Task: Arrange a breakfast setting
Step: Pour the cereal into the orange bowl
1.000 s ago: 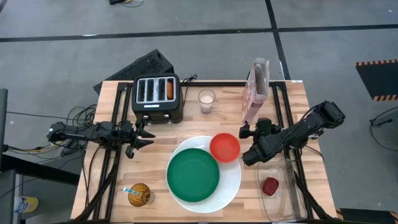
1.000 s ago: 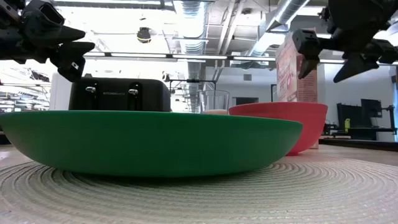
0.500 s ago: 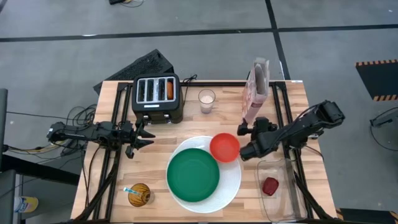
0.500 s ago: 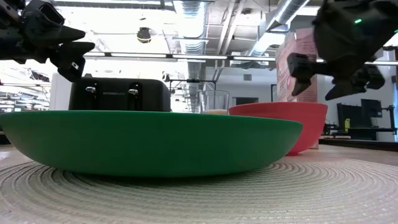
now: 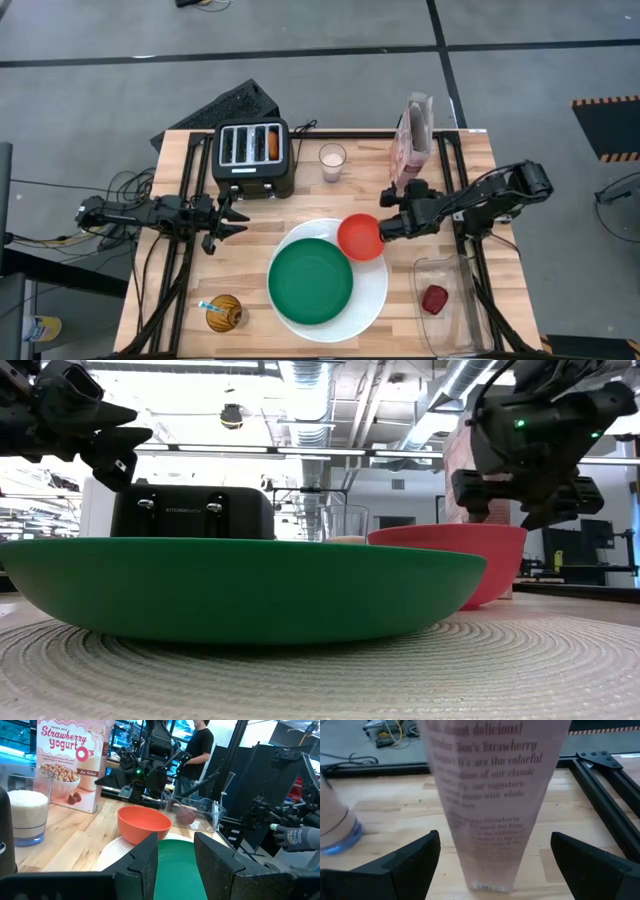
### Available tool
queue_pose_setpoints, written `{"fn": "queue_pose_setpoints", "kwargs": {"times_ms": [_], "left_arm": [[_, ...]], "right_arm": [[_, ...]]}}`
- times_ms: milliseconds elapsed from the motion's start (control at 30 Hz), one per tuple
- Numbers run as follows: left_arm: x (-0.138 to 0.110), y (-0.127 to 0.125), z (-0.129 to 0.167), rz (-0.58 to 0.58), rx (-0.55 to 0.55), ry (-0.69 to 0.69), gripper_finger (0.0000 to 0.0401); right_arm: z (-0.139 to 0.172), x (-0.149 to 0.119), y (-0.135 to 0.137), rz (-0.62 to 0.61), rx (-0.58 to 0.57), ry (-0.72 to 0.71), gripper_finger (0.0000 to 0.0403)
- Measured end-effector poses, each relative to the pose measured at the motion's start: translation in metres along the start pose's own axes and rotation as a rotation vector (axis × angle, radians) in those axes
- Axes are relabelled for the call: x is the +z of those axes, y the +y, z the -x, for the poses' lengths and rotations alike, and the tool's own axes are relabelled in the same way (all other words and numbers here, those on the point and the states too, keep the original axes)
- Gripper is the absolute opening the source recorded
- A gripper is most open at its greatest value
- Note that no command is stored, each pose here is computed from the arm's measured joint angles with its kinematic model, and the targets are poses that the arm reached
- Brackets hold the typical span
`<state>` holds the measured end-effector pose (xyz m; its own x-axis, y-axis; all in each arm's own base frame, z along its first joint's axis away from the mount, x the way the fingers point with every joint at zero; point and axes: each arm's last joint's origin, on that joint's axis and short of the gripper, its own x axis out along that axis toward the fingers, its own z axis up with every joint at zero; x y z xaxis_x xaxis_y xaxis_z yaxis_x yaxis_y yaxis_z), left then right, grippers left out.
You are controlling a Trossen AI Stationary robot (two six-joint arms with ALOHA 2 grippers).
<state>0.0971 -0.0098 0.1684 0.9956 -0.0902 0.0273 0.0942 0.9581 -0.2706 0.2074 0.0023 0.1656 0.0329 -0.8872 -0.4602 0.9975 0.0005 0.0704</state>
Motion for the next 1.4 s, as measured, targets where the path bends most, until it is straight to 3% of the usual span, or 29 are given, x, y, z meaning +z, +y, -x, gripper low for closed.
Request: {"fn": "queue_pose_setpoints", "kwargs": {"times_ms": [300, 700, 1167, 1400], "left_arm": [[0.000, 0.000, 0.000, 0.000, 0.000, 0.000, 0.0113], [0.000, 0.000, 0.000, 0.000, 0.000, 0.000, 0.0113], [0.000, 0.000, 0.000, 0.000, 0.000, 0.000, 0.0113], [0.000, 0.000, 0.000, 0.000, 0.000, 0.000, 0.0113]], "right_arm": [[-0.019, -0.011, -0.003, -0.042, 0.024, -0.057, 0.0400], [-0.041, -0.007, -0.007, -0.063, -0.032, -0.171, 0.0400], [-0.060, 0.003, -0.002, -0.104, -0.087, -0.183, 0.0399], [-0.069, 0.008, 0.002, -0.106, -0.099, -0.155, 0.0372]]}}
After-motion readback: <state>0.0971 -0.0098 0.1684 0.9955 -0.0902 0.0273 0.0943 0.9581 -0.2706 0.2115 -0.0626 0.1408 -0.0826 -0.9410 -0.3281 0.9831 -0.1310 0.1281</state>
